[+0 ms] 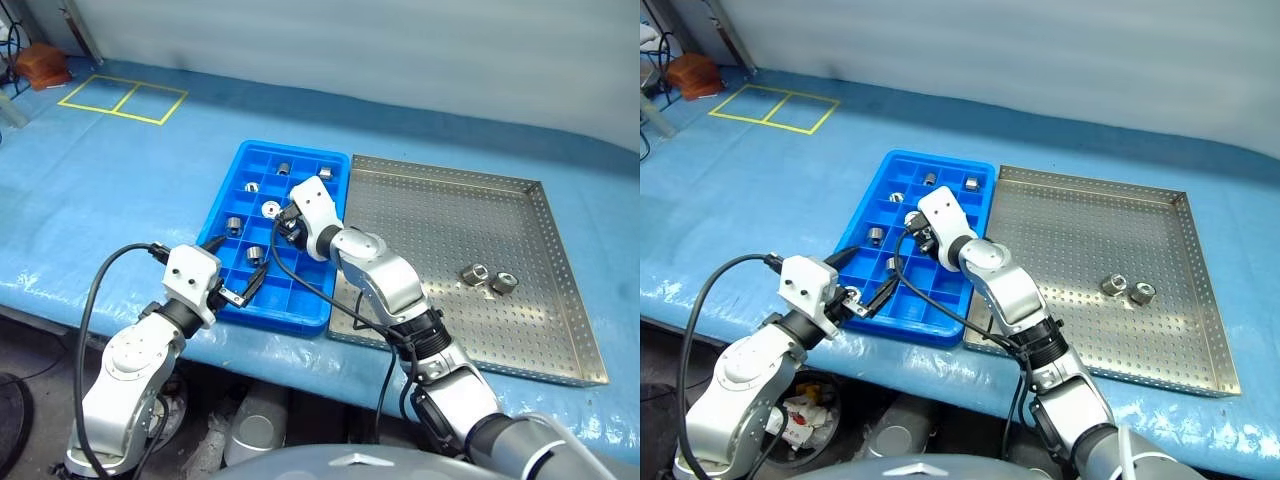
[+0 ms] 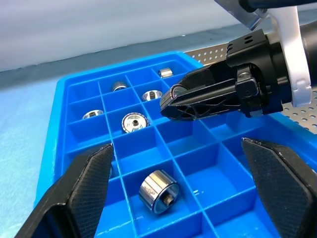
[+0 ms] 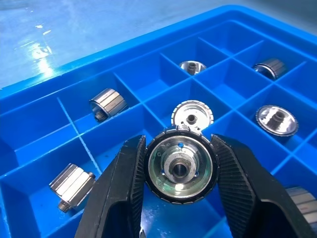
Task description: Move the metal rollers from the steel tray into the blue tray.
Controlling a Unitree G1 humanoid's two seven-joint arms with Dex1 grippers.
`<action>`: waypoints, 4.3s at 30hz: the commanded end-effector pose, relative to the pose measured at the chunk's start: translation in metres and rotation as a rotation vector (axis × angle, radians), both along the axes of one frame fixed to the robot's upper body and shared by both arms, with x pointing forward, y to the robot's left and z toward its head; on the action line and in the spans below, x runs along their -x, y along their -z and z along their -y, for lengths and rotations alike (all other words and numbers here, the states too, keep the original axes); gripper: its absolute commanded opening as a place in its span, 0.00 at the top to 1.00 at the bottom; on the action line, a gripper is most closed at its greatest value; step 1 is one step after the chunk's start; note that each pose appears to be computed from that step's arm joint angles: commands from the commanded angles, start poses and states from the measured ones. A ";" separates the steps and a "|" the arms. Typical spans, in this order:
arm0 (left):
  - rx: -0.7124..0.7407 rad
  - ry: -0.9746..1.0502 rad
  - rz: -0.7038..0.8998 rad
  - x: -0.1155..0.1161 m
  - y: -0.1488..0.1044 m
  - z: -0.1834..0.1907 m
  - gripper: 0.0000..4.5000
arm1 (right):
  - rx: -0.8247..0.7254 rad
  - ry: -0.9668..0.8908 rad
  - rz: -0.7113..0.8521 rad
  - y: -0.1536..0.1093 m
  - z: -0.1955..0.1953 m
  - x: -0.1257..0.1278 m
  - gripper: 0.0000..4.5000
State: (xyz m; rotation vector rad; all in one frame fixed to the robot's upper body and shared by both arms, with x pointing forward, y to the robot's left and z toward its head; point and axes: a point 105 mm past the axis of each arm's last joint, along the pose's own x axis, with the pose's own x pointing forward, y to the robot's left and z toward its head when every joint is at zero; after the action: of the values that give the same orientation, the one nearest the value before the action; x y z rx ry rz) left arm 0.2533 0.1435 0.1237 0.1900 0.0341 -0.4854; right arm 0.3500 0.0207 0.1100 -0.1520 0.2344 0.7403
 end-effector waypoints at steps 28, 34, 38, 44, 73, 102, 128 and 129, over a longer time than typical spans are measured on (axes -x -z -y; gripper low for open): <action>0.044 0.297 0.018 -0.016 -0.010 0.054 0.00 | 0.059 0.915 0.031 0.005 0.194 0.007 0.01; 0.037 0.300 0.016 -0.015 -0.008 0.053 0.00 | 0.154 1.038 0.059 0.015 0.215 0.012 0.01; 0.035 0.306 0.010 -0.013 -0.007 0.054 0.00 | 0.143 1.048 0.034 0.023 0.216 0.014 0.01; 0.032 0.313 0.005 -0.012 -0.006 0.054 0.00 | 0.107 1.076 -0.028 0.036 0.220 0.017 0.01; 0.025 0.294 -0.001 -0.010 -0.004 0.049 0.00 | -0.020 0.952 -0.158 0.047 0.190 0.022 0.64; 0.287 0.271 0.002 -0.039 -0.016 0.096 0.00 | -1.043 0.710 -0.282 -0.053 0.159 0.016 0.64; 0.372 0.250 0.076 -0.061 -0.013 0.164 0.00 | -1.294 0.535 -0.391 -0.113 0.110 0.023 0.64; 0.374 0.243 0.083 -0.063 -0.014 0.167 0.00 | -1.296 0.530 -0.395 -0.113 0.109 0.024 0.64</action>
State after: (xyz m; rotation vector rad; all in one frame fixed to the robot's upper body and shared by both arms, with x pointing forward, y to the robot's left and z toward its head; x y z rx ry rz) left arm 0.3183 -0.0103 0.1216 -0.1165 -0.0952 -0.7161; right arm 0.3352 -0.0963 0.2054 1.2014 0.1685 0.2027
